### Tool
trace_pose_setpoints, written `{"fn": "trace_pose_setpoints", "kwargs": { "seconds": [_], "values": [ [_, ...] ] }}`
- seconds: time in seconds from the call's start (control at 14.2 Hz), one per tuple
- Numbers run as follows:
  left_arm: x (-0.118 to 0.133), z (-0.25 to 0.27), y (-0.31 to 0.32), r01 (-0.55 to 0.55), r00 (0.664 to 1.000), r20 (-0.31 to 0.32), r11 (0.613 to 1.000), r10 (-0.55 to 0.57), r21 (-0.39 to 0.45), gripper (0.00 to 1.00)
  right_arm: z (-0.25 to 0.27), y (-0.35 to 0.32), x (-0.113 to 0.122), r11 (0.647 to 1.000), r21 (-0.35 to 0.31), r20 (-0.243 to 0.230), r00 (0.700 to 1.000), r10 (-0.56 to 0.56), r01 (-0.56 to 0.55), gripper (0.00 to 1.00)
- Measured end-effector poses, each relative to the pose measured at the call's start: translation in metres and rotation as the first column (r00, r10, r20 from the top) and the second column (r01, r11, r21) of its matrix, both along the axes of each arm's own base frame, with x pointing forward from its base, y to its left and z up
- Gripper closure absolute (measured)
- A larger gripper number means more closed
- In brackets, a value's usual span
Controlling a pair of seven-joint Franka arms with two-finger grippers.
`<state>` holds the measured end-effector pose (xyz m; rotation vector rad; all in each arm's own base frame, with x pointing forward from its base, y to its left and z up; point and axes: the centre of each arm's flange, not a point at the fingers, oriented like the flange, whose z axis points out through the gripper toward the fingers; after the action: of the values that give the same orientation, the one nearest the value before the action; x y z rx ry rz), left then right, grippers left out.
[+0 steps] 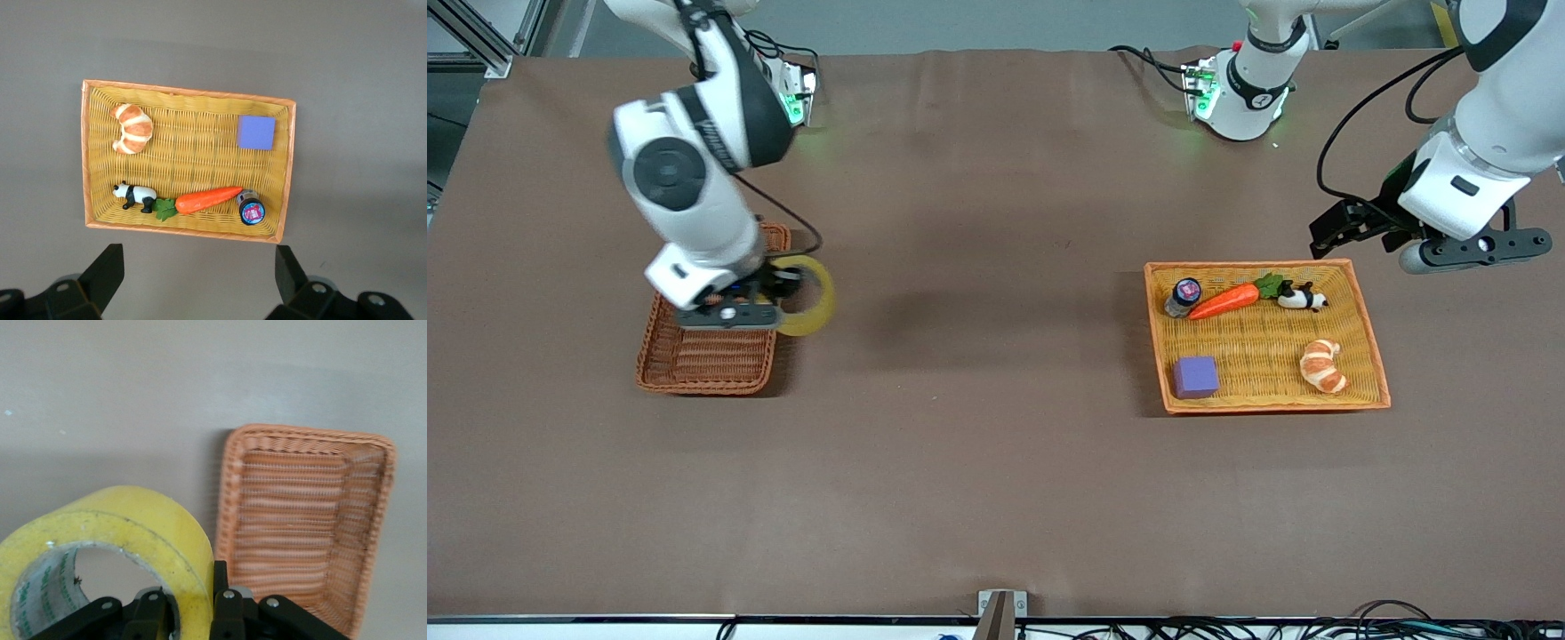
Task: Move tape to another basket
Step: 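Lower the tape into the wicker basket with the right gripper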
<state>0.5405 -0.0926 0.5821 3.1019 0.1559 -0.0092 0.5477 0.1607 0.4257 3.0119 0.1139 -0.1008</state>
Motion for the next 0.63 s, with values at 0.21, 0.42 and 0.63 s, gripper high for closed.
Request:
{"fn": "trace_pose_setpoints", "kwargs": {
  "seconds": [0.21,0.42,0.63],
  "values": [
    [0.001,0.0,0.005,-0.003,1.0,-0.002,1.0,0.003,0.0,0.0,-0.004,-0.092,-0.001,1.0,0.026,-0.048,0.999,0.014,-0.012,0.78],
    [0.0,0.0,0.005,0.054,0.999,-0.006,0.999,-0.054,0.0,0.0,-0.035,-0.159,-0.014,0.999,0.051,-0.066,0.998,0.004,-0.001,0.78],
    [-0.002,0.0,0.005,0.067,0.998,-0.016,0.998,-0.067,0.001,0.0,-0.085,-0.175,-0.032,0.998,0.059,-0.06,0.998,0.009,-0.005,0.78]
  ]
}}
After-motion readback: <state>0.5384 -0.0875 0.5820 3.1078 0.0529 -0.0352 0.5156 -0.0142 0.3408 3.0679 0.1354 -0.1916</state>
